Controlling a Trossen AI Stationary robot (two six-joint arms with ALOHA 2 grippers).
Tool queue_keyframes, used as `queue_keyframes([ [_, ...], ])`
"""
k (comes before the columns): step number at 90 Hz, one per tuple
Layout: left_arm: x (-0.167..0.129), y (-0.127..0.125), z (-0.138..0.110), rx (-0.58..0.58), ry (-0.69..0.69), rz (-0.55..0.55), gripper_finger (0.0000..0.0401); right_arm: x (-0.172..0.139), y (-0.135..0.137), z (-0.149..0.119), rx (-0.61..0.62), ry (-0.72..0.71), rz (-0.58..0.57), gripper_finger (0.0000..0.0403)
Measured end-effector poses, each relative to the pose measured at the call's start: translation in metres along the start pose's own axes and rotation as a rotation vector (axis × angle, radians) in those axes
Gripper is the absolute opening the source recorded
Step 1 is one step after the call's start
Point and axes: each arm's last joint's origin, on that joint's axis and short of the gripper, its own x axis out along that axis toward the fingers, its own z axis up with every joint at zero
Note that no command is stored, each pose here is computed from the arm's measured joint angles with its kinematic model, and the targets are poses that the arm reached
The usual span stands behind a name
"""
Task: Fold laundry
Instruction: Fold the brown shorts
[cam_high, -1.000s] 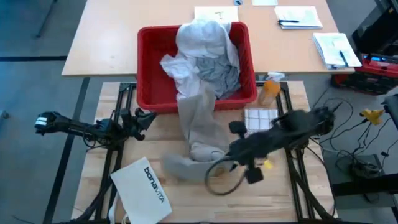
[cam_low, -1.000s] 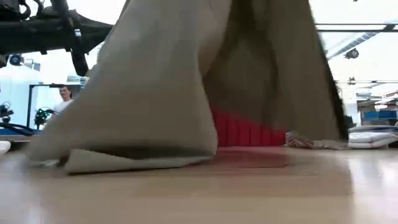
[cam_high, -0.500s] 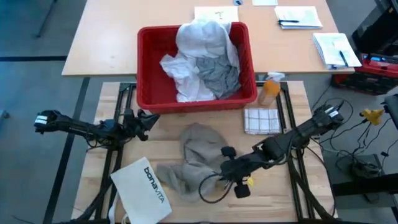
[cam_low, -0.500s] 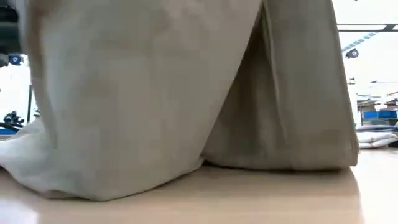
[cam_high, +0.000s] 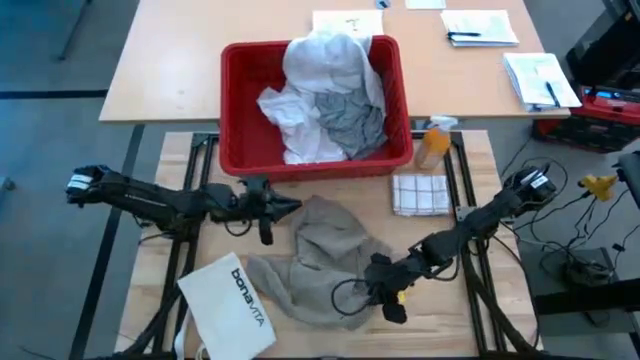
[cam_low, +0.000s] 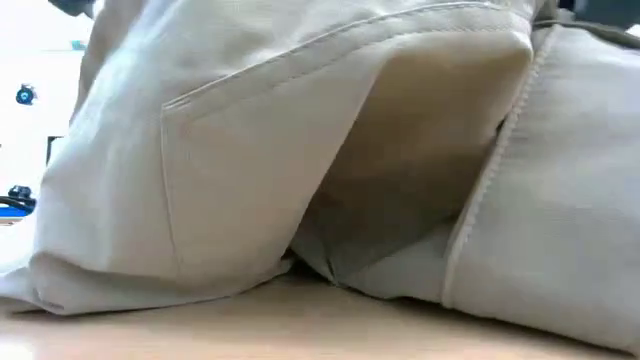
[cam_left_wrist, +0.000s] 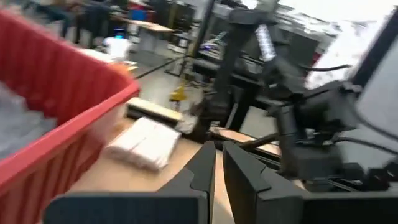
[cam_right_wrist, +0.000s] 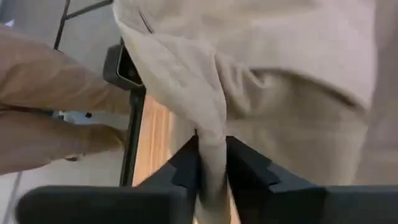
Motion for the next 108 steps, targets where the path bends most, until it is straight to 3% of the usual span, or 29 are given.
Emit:
queue_keyframes([
  [20,0.04,-0.025,0.001,0.027,0.069,-0.084,0.0014,0.003,-0.002,-0.013,0.042,-0.016,-0.079,0.0228],
  [35,0.062,-0.048,-0.012,0.058,0.13,-0.148,0.0008,0.0,0.008,-0.023,0.05,-0.073,-0.153,0.0277],
  [62,0.071,-0.073,-0.033,0.021,0.198,-0.206,0.0004,-0.02,0.018,-0.04,0.176,-0.216,-0.207,0.0264],
  [78,0.072,-0.073,-0.038,0.028,0.23,-0.195,0.0004,-0.029,0.03,-0.039,0.226,-0.228,-0.13,0.0239],
  [90,0.073,-0.064,-0.043,0.041,0.29,-0.137,0.0004,-0.035,0.047,-0.023,0.255,-0.262,-0.006,0.0222],
  [108,0.075,-0.044,-0.051,0.073,0.411,-0.036,0.0004,-0.047,0.067,-0.001,0.267,-0.338,0.074,0.0243],
])
